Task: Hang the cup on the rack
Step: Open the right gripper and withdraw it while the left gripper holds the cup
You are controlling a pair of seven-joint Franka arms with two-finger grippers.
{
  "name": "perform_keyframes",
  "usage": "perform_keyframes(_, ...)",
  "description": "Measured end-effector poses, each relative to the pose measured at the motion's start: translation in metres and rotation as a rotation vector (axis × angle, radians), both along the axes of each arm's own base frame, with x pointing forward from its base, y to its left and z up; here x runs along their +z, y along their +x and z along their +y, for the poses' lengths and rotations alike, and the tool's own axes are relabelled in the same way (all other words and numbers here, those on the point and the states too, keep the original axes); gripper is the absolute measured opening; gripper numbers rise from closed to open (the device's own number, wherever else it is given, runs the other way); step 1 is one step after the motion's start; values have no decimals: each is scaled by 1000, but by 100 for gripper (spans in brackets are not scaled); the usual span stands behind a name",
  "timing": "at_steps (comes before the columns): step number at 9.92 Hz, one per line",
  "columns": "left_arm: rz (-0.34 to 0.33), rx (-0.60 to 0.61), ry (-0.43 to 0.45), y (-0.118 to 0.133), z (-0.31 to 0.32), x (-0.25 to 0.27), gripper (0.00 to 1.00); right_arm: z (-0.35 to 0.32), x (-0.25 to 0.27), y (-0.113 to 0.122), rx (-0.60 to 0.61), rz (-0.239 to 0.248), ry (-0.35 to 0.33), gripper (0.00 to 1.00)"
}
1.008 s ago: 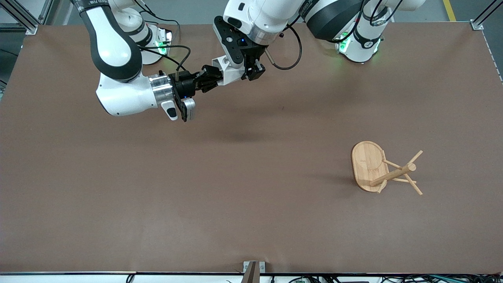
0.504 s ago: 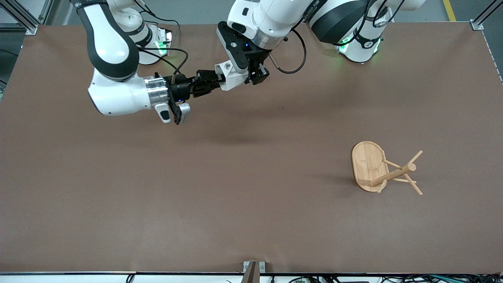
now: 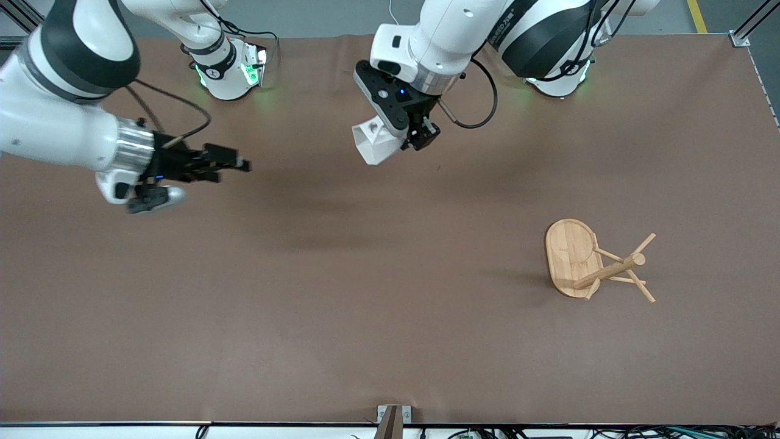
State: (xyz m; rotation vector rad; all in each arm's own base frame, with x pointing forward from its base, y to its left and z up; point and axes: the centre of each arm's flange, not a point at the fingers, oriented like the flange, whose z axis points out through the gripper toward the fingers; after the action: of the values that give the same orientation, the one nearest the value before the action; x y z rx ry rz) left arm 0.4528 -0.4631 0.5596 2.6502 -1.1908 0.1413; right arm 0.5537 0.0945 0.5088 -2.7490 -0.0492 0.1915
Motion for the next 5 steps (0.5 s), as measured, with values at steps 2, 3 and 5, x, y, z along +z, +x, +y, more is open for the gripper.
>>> perform_keyframes(2, 13, 242, 55, 6, 7, -4, 76, -60, 20, 10, -14, -54, -211, 100)
perform_keyframes(3, 22, 320, 68, 16, 16, -8, 76, -82, 40, 10, -26, -60, -277, 100)
perform_keyframes(5, 57, 417, 89, 52, 52, -28, 76, -112, 81, 2, -55, -72, -349, 100)
